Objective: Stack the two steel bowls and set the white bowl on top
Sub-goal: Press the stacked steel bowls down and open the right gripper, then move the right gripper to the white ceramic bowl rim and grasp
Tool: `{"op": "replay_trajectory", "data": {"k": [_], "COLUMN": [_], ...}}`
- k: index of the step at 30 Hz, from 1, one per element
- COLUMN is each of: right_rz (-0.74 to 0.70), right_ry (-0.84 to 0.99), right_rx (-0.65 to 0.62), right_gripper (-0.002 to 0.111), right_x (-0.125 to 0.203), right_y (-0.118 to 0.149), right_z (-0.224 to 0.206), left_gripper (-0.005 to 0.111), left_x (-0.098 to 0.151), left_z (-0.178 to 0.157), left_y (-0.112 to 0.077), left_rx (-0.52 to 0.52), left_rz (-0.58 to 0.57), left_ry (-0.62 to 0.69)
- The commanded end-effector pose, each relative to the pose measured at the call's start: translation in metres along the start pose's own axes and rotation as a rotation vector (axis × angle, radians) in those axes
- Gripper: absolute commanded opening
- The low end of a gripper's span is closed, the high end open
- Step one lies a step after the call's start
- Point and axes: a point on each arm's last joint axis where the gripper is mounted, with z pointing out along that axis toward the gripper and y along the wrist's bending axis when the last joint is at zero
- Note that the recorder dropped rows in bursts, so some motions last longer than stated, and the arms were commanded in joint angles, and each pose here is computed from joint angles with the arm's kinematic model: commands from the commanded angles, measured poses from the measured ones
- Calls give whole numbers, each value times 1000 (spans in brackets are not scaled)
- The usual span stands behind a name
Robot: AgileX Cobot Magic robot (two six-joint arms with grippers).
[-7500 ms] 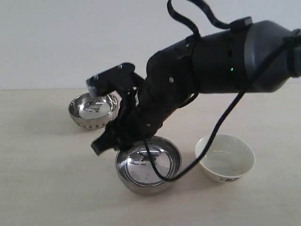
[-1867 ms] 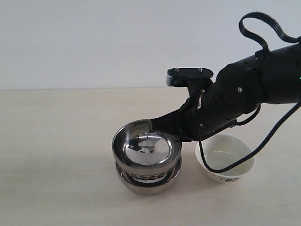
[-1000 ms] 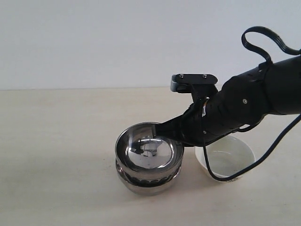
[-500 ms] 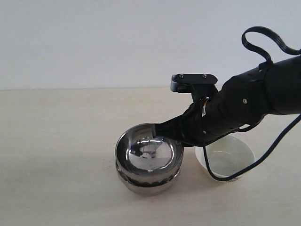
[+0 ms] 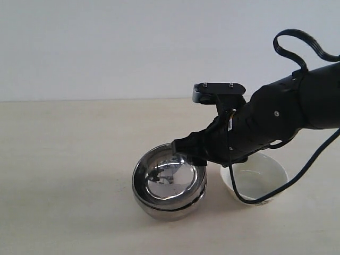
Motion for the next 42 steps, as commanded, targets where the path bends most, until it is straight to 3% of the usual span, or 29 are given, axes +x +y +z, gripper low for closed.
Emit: {"op": "replay_trajectory", "data": {"k": [1, 3, 7, 10, 15, 16, 38, 40, 42], "right_rz": [-33, -13, 21, 31, -4, -18, -28, -36, -36], "right_ry": [-22, -25, 2, 29, 28, 28, 84, 92, 92], "right_rx": [8, 13, 43, 62, 62, 62, -45, -44, -44], "right_gripper": [33, 24, 34, 31, 2, 0, 0, 5, 25], "right_x": [-4, -5, -6, -4, -5, -5, 2, 3, 3], "right_y": [-2, -5, -16, -22, -23, -23, -8, -9, -9], "right_z": [-5, -5, -6, -6, -6, -6, -5, -5, -5], "left_gripper": [4, 4, 4, 4, 4, 4, 4, 4, 4], "left_x": [0, 0, 0, 0, 0, 0, 0, 0, 0], "left_z": [0, 0, 0, 0, 0, 0, 0, 0, 0], "left_y": [0, 0, 0, 0, 0, 0, 0, 0, 0], "left_rx": [-1, -1, -1, -1, -1, -1, -1, -1, -1], "left_rz": [-17, -17, -17, -17, -17, -17, -17, -17, -17], "left_ry": [-8, -8, -8, -8, -8, -8, -8, -8, -8]}}
